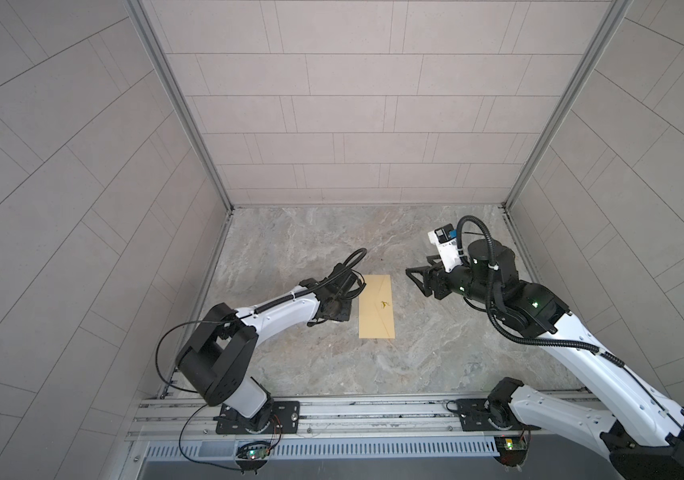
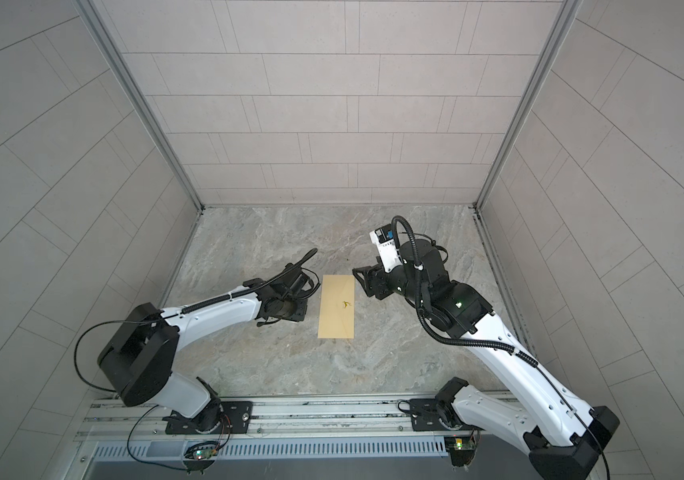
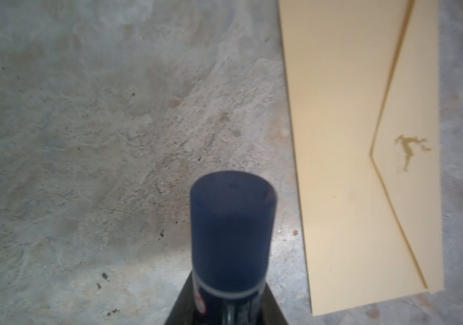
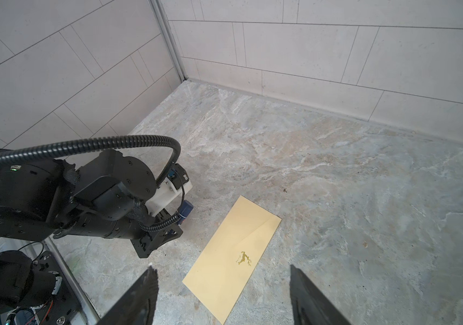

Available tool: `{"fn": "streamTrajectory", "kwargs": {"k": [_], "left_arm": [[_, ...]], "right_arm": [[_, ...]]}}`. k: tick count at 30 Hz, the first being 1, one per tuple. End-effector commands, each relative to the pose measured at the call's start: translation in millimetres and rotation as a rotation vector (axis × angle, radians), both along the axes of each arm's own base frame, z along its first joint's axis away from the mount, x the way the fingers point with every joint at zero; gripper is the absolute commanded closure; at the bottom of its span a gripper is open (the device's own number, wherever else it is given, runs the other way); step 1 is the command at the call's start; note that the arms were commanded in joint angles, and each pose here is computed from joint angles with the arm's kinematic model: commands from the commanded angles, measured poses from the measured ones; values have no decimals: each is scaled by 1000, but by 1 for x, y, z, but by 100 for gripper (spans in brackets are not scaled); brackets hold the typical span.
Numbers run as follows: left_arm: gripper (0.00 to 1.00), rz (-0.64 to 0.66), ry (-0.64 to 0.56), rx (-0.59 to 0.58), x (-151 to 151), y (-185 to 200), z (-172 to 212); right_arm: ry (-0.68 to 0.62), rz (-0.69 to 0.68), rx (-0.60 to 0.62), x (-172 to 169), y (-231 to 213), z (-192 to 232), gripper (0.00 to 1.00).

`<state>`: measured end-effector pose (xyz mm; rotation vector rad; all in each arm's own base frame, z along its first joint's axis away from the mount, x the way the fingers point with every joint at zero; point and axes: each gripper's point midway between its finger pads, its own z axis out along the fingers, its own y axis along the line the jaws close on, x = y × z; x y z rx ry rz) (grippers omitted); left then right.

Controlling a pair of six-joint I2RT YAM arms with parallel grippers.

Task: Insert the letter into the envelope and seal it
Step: 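Withdraw the right gripper while the left gripper lays the capped glue stick down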

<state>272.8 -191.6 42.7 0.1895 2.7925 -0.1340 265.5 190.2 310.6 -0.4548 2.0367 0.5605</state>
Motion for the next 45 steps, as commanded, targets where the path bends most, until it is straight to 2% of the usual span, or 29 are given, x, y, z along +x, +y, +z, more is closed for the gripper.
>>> {"fn": "streamTrajectory", "kwargs": {"k": [1,7,11,17,20,26,29,32,38,41,45], "left_arm": [[89,71,8,0,6,2,-4],[78,110,44,-4,4,2,-22],[63,125,67,-16,2,1,-31],[53,140,84,-36,0,-1,-37],[50,143,75,-46,0,-1,-32],[35,148,-25,-89,12,-2,10],[30,132,-110,-114,19,-2,44],[20,114,-246,-108,29,8,88],[0,154,-664,0,43,61,180],[0,222,-816,57,44,101,199],[0,327,-905,150,48,157,188]], "right_arm": [[-4,-42,11,3,-11,-3,27],[26,-82,25,5,-26,-16,27],[43,-99,26,7,-32,-24,27],[58,-118,19,10,-38,-33,27],[66,-134,16,12,-42,-39,26],[58,-212,-6,21,-60,-49,25],[43,-287,-17,28,-76,-55,21],[10,-392,-41,37,-99,-64,16],[-58,-633,-128,53,-155,-96,4],[-83,-745,-173,57,-184,-122,0],[-162,-851,-225,61,-210,-147,0]]}}
